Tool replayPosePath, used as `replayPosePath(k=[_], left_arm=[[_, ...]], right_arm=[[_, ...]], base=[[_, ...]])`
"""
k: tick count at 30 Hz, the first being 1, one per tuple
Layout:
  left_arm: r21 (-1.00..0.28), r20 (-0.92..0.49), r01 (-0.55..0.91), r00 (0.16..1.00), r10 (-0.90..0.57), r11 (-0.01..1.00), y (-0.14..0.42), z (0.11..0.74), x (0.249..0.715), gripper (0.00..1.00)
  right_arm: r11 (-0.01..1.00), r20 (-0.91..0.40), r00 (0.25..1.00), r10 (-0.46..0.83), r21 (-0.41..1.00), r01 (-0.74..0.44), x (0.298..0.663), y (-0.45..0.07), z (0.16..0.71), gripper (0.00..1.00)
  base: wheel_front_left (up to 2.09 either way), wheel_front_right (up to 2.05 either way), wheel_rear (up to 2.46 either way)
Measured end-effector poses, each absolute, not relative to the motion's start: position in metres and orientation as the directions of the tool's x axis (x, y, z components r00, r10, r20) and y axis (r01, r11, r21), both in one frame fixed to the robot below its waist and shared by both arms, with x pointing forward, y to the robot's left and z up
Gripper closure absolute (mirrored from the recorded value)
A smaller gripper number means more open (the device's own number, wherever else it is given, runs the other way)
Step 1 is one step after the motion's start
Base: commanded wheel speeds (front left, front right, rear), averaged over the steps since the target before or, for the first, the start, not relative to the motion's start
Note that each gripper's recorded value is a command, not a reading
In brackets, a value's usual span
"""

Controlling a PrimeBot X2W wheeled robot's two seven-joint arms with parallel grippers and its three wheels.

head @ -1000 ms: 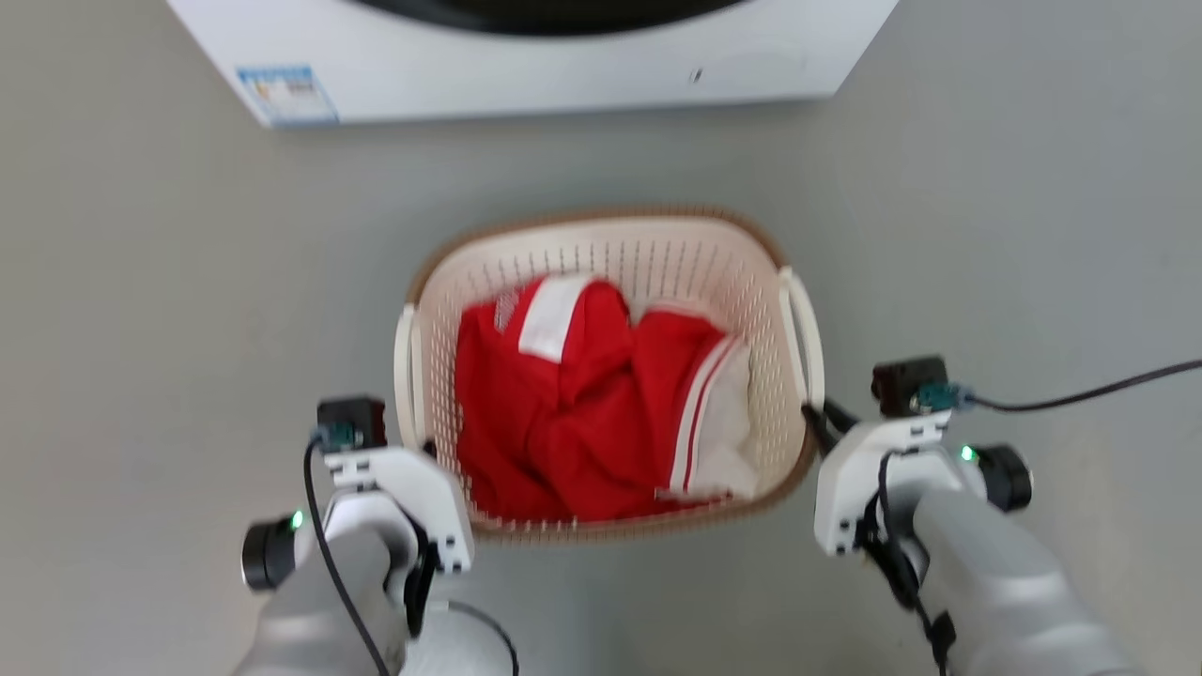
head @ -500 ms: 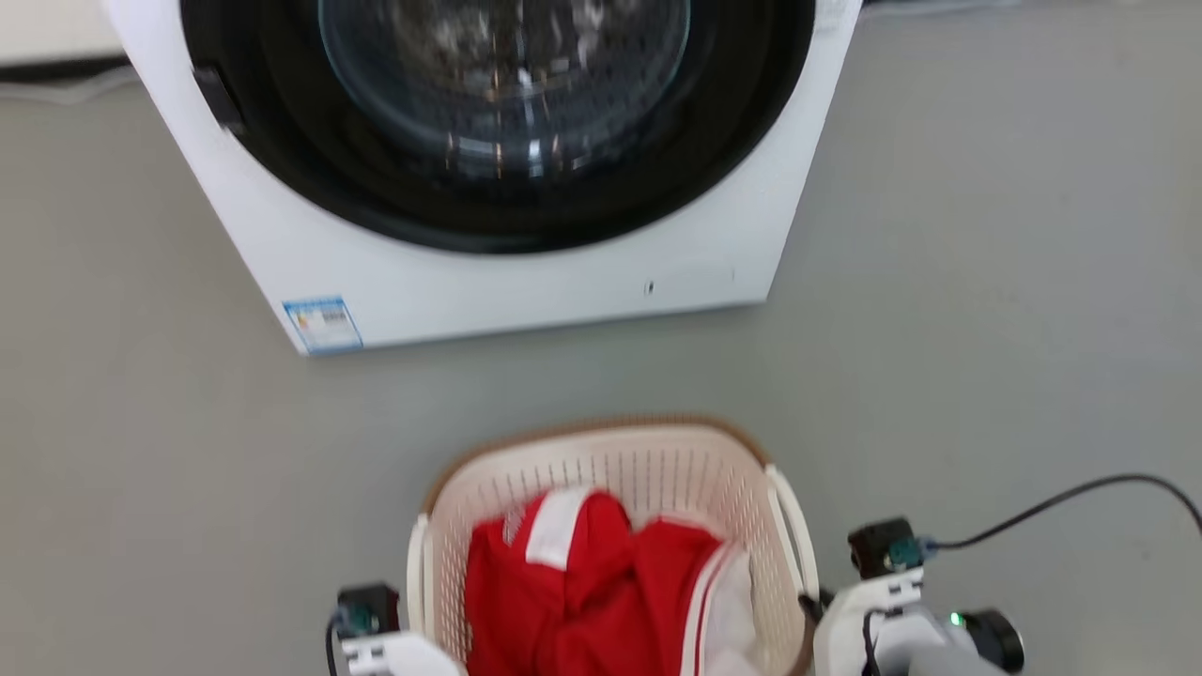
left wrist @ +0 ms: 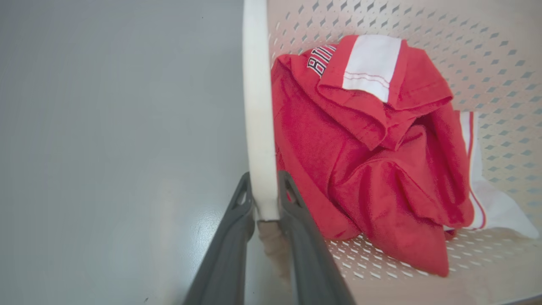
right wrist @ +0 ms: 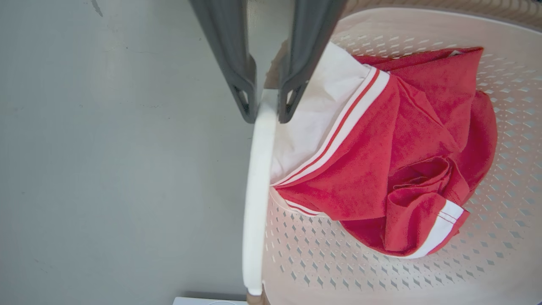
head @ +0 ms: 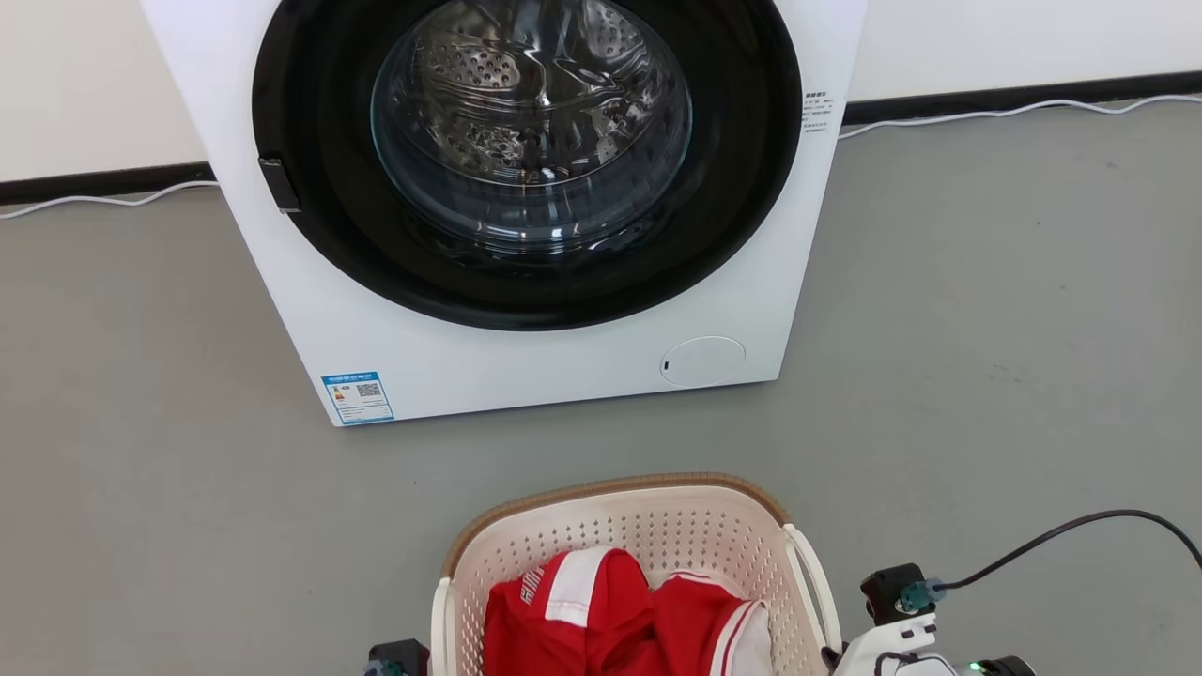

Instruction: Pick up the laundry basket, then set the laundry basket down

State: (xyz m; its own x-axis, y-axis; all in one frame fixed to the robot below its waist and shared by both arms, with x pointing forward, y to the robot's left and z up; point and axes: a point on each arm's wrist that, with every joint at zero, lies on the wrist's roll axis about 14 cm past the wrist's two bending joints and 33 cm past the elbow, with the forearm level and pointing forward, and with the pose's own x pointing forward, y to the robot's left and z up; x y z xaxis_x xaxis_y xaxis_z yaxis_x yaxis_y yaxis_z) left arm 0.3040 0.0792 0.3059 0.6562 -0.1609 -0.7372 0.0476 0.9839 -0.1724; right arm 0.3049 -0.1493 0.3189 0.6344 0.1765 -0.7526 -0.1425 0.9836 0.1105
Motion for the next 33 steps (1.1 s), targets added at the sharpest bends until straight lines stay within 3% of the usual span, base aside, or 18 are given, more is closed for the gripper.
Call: replayPosePath(k=[33], left_arm=[[-0.169, -0.747, 0.054, 0.644, -0.164, 0.984, 0.0737, 0.3033, 0.2936, 1.0]], right_arm=[[0.984, -0.746, 0.642, 0.174, 0.102, -0.148, 0.3022, -0.1513, 0.3255, 1.0]], base=[[0.0, 0.0, 0.0]])
